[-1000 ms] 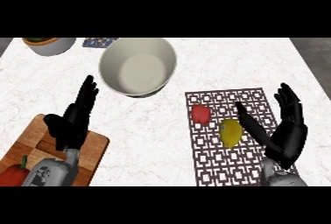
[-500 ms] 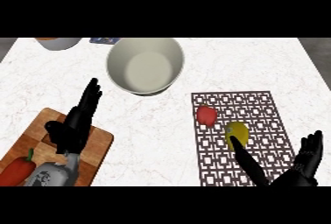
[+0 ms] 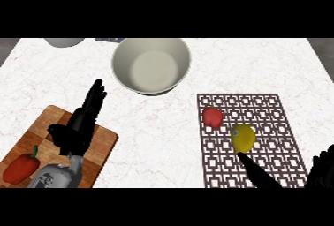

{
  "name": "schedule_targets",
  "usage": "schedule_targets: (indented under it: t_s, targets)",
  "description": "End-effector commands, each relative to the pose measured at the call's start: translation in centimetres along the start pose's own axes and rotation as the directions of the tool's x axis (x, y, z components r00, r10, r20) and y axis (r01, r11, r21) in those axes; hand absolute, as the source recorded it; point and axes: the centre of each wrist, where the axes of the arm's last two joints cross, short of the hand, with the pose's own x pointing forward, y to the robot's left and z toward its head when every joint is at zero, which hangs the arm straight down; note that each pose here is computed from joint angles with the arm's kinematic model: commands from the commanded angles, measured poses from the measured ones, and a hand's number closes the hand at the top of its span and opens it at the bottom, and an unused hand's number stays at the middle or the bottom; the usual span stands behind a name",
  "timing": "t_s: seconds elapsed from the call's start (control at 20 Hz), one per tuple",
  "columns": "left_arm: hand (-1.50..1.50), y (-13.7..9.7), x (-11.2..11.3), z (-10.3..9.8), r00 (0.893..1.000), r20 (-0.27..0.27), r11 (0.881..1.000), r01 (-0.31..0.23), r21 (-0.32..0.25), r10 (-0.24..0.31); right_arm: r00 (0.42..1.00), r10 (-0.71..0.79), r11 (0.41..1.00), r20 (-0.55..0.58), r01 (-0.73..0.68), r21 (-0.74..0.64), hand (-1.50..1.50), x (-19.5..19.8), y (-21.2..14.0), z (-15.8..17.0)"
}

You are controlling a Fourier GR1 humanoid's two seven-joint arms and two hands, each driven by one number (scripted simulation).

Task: Pick the lemon from the placemat and place it in the bowl

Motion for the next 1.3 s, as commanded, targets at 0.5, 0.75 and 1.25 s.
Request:
schedule_targets:
  t_s: [0.5, 0.75, 1.25]
  targets:
    - [0.00, 1.6, 0.3, -0.7, 1.000, -0.006, 1.000, -0.018, -0.008, 0.018, 0.974, 0.155, 0.974, -0.163, -0.123, 0.192, -1.50, 3.5, 1.9, 0.6]
    - [0.00, 0.0, 0.0, -1.0, 1.000, -0.017, 1.000, -0.013, 0.006, 0.013, 0.988, 0.055, 0.988, -0.147, -0.033, 0.148, -1.50, 3.5, 1.3, 1.5]
    - [0.00, 0.6, 0.1, -0.2, 1.000, -0.006, 1.000, 0.002, -0.006, -0.002, 0.988, -0.065, 0.984, -0.139, 0.087, 0.155, -1.50, 3.4, 2.4, 1.2]
